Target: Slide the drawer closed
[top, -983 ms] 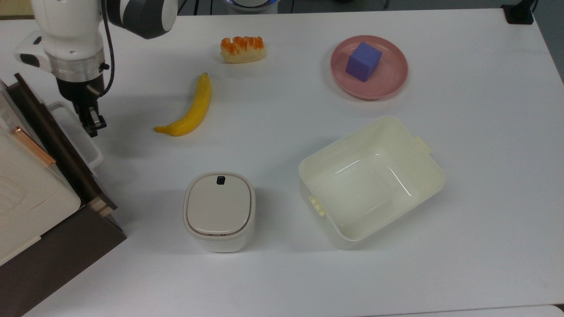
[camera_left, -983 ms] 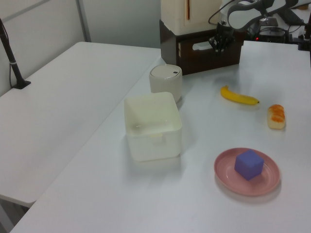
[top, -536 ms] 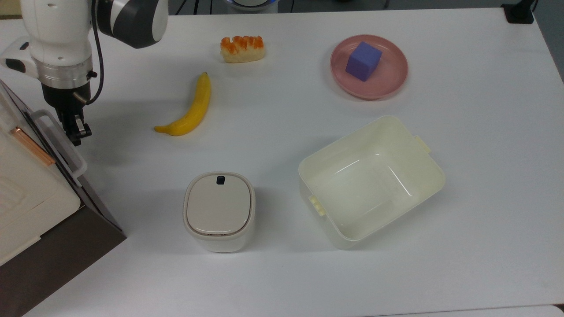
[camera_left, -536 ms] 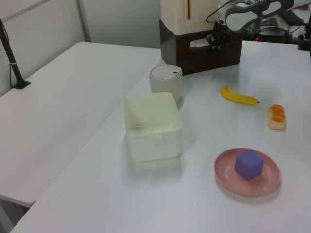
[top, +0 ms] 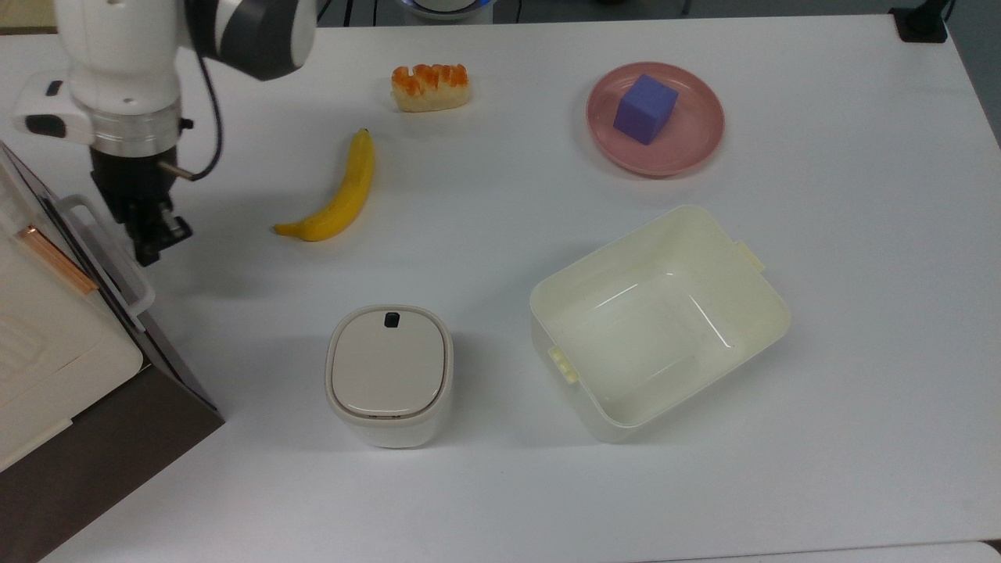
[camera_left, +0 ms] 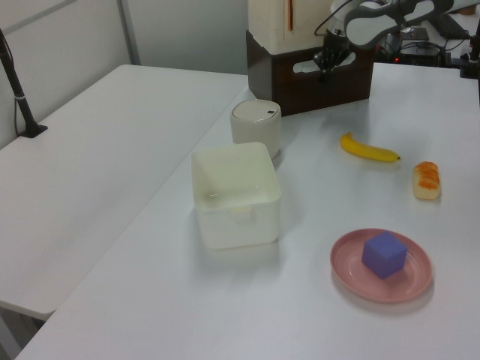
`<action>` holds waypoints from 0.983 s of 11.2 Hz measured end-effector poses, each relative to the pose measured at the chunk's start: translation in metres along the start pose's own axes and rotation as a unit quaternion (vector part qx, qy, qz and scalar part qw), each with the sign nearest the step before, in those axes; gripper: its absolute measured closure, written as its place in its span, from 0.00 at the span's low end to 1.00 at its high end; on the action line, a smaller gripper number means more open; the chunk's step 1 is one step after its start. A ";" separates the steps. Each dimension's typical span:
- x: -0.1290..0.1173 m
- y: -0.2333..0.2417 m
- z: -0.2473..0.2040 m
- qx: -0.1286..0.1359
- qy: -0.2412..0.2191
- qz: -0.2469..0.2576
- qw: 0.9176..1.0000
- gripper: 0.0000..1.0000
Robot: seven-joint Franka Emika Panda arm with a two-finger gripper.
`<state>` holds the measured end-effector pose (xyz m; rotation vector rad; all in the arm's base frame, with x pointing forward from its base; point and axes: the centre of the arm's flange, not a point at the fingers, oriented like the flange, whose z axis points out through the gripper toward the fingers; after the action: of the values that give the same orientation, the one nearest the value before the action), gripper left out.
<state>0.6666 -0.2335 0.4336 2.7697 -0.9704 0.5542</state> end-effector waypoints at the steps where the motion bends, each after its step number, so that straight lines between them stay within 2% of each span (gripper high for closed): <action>1: -0.009 -0.023 -0.016 0.001 -0.019 -0.028 0.999 1.00; 3: -0.041 -0.074 -0.055 -0.004 -0.065 -0.086 0.994 1.00; 5: -0.078 -0.116 -0.092 -0.013 -0.107 -0.160 0.981 1.00; 7: -0.106 -0.146 -0.126 0.003 -0.122 -0.224 0.967 1.00; 8: -0.115 -0.153 -0.144 0.019 -0.129 -0.248 0.960 1.00; 10: -0.125 -0.145 -0.170 0.031 -0.161 -0.277 0.947 0.96; 11: -0.126 -0.138 -0.180 0.035 -0.172 -0.283 0.943 0.88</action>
<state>0.6096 -0.0071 0.5469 3.0640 -0.1556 0.0158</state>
